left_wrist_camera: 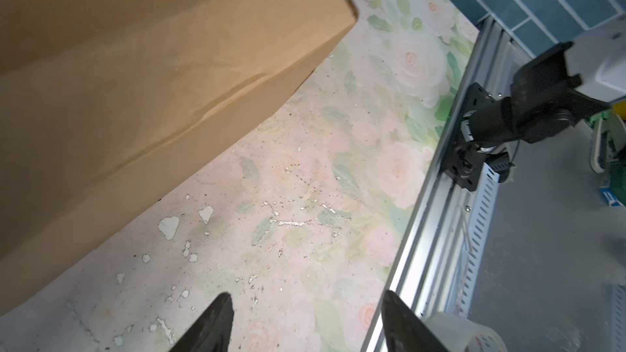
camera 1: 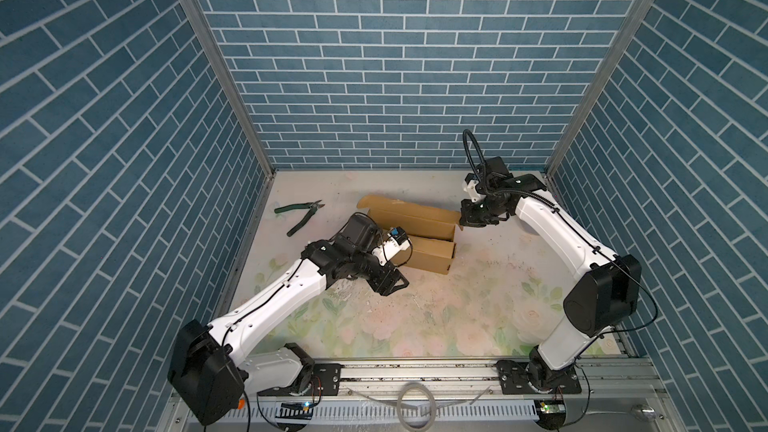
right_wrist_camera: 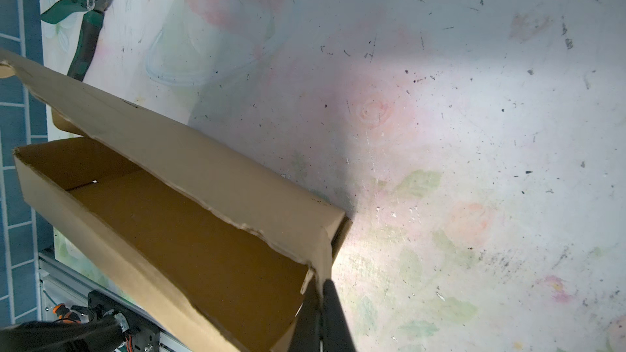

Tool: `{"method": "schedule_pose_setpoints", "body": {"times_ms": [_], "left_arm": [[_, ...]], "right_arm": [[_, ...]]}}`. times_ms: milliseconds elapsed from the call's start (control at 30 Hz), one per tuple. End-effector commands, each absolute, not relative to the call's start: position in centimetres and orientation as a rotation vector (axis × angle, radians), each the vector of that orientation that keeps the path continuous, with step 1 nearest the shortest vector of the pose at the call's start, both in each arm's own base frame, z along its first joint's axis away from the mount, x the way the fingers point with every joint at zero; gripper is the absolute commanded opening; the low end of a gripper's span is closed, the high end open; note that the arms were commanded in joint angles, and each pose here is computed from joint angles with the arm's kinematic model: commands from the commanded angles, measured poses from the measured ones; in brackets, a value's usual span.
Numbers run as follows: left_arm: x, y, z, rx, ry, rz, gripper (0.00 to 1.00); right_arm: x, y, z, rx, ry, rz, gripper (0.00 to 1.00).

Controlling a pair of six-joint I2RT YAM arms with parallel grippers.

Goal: Fold the paper box

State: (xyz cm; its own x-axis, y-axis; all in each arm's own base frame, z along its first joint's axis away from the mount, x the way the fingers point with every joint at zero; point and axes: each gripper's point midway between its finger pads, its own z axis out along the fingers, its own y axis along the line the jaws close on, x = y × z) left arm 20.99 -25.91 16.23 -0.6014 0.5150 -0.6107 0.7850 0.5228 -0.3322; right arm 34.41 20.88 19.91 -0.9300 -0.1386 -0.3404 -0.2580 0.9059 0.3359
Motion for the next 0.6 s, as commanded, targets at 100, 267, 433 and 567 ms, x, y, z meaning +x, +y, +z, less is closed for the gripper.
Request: {"method": "schedule_pose_setpoints", "body": {"times_ms": [100, 267, 433, 567], "left_arm": [[27.7, -28.6, 17.8, 0.910, 2.111, -0.727, 0.70], [30.2, -29.6, 17.6, 0.890, 2.084, -0.673, 0.68], [31.4, -30.7, 17.0, 0.897, 2.076, -0.659, 0.68], [32.0, -31.5, 16.8, 0.914, 2.067, -0.657, 0.68]], "right_arm": [[34.3, 21.4, 20.5, -0.362, 2.762, 0.580, 0.00], [32.9, 22.4, 21.2, -0.402, 2.774, 0.697, 0.00], [31.5, 22.7, 21.3, -0.428, 2.811, 0.746, 0.00], [31.4, 23.1, 21.6, -0.437, 2.804, 0.759, 0.00]]}}
